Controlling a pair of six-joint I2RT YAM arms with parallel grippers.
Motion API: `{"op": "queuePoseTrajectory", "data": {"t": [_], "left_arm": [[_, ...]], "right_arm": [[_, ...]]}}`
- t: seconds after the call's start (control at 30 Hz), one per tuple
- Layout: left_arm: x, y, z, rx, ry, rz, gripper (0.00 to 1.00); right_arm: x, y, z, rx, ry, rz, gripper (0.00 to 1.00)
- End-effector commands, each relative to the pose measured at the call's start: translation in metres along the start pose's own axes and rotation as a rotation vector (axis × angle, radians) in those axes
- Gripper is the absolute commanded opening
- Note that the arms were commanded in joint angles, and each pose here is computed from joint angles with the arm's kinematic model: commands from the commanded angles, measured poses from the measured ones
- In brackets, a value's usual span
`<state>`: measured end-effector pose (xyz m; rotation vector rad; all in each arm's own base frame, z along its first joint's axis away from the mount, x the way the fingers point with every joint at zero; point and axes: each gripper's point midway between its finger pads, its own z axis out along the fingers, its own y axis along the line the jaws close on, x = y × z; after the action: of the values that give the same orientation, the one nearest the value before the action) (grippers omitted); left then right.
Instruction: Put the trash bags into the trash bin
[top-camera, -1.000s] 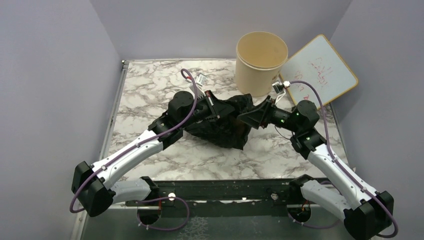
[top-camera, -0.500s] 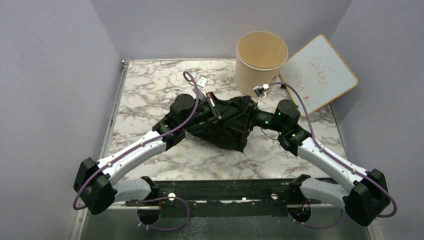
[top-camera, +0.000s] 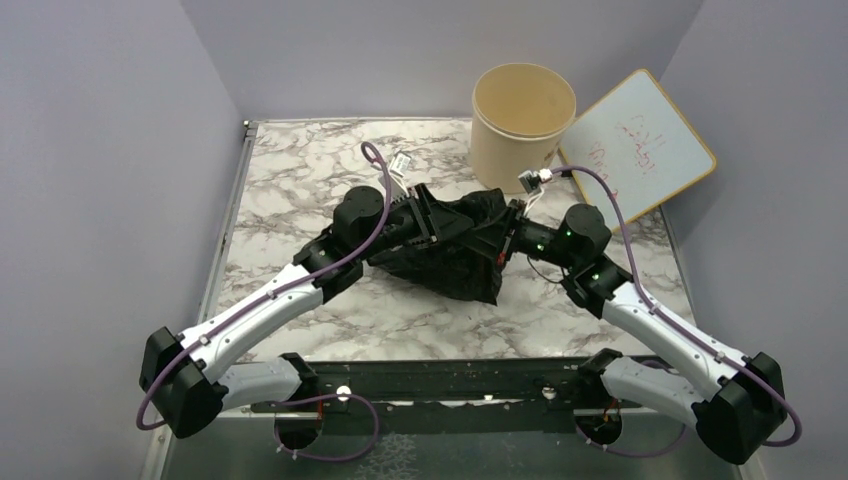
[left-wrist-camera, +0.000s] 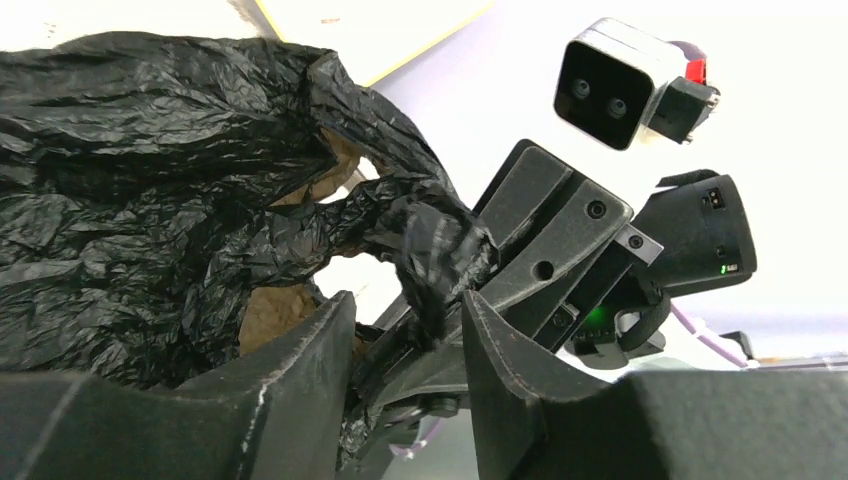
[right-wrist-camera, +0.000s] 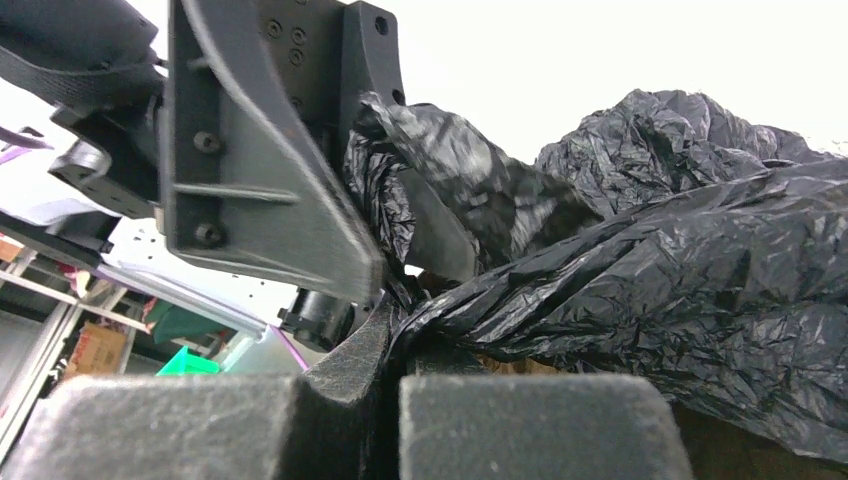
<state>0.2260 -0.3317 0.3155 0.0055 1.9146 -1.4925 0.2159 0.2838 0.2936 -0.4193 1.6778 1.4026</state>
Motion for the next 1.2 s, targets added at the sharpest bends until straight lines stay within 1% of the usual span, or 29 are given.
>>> {"op": "queuePoseTrajectory", "data": {"t": [0.0, 0.07, 0.17, 0.23, 0.33, 0.4, 0.6, 0.73, 0.83, 0.9, 0.97, 1.03, 1.17], "left_arm": [[-0.020, -0.005, -0.013, -0.073, -0.019, 0.146, 0.52], [-0.024, -0.003, -0.018, -0.108, 0.005, 0.201, 0.59], [-0.028, 0.002, -0.024, -0.166, 0.055, 0.270, 0.62], [-0.026, 0.005, -0.026, -0.171, 0.108, 0.316, 0.64], [-0.014, 0.009, -0.027, -0.175, 0.221, 0.352, 0.64], [-0.009, 0.010, -0.027, -0.172, 0.271, 0.372, 0.64], [0.003, 0.017, -0.035, -0.179, 0.364, 0.419, 0.67], [0.005, 0.013, -0.038, -0.149, 0.388, 0.456, 0.66], [-0.002, 0.004, -0.037, -0.126, 0.373, 0.487, 0.62], [0.006, -0.007, -0.034, -0.047, 0.425, 0.490, 0.56], [0.013, -0.012, -0.032, 0.005, 0.474, 0.487, 0.52], [0.012, -0.006, -0.031, -0.022, 0.480, 0.491, 0.50], [0.006, 0.006, -0.033, -0.099, 0.454, 0.510, 0.43]], "right_arm": [[0.021, 0.005, -0.004, -0.056, 0.087, 0.007, 0.01], [0.034, 0.008, -0.006, -0.103, 0.143, 0.012, 0.01], [0.046, 0.008, -0.007, -0.118, 0.218, 0.012, 0.01], [0.048, 0.006, -0.008, -0.117, 0.245, -0.002, 0.01], [0.047, 0.005, -0.007, -0.112, 0.256, -0.031, 0.02], [0.045, 0.004, -0.005, -0.106, 0.253, -0.038, 0.02], [0.048, -0.002, -0.001, -0.090, 0.265, -0.008, 0.03], [0.051, 0.001, 0.001, -0.113, 0.293, 0.024, 0.04], [0.055, 0.004, 0.000, -0.137, 0.324, 0.039, 0.05], [0.057, 0.006, -0.001, -0.151, 0.334, 0.044, 0.05], [0.057, 0.008, -0.002, -0.163, 0.339, 0.042, 0.05], [0.058, 0.012, -0.004, -0.180, 0.347, 0.035, 0.05], [0.055, 0.014, -0.006, -0.178, 0.343, 0.017, 0.05]]}}
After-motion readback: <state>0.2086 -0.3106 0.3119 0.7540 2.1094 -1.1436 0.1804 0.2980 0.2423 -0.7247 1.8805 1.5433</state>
